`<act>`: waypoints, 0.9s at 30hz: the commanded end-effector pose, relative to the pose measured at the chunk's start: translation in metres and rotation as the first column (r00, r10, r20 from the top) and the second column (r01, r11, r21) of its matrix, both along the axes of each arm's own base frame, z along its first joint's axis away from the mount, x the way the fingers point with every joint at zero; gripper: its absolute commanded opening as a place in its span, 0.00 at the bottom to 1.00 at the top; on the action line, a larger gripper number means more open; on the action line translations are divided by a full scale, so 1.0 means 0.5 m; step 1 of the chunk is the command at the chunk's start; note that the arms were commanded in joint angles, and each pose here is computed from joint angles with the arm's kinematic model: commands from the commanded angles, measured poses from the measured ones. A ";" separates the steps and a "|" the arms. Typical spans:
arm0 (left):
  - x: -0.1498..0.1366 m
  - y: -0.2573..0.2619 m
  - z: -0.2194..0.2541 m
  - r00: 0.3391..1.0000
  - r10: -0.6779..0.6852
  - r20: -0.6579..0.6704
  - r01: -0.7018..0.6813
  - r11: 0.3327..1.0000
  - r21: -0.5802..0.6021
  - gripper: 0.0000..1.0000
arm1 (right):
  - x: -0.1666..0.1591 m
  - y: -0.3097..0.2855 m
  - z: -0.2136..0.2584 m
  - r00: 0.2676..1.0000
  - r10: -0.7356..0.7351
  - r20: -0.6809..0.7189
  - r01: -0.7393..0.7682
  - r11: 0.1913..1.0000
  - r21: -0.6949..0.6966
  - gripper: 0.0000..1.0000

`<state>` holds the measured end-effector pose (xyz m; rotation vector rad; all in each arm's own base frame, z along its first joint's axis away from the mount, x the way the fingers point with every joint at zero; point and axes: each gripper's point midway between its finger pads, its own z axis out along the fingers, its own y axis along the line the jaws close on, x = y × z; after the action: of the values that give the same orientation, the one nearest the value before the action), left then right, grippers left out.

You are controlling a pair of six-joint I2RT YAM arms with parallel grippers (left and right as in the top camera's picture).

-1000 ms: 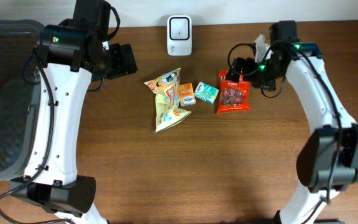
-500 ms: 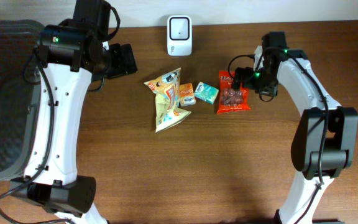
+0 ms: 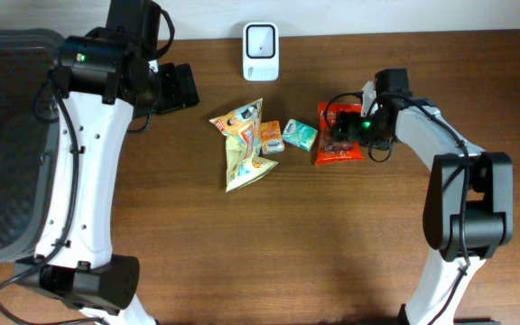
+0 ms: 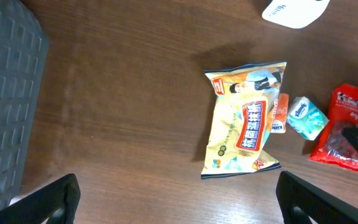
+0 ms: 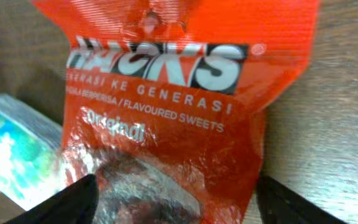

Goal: Scan the item barcode
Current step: 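Grasp the red candy bag with the right gripper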

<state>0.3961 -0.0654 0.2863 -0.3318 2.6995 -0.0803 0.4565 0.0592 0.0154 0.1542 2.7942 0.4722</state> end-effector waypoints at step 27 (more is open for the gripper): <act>-0.002 -0.003 0.005 1.000 0.005 0.005 -0.005 1.000 -0.011 0.99 | -0.114 0.047 0.170 0.953 0.155 -0.261 -0.182 0.980 -0.082 0.95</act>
<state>0.3960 -0.0653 0.2863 -0.3318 2.6999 -0.0802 0.3978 0.0691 0.0900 0.0835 3.1259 0.3761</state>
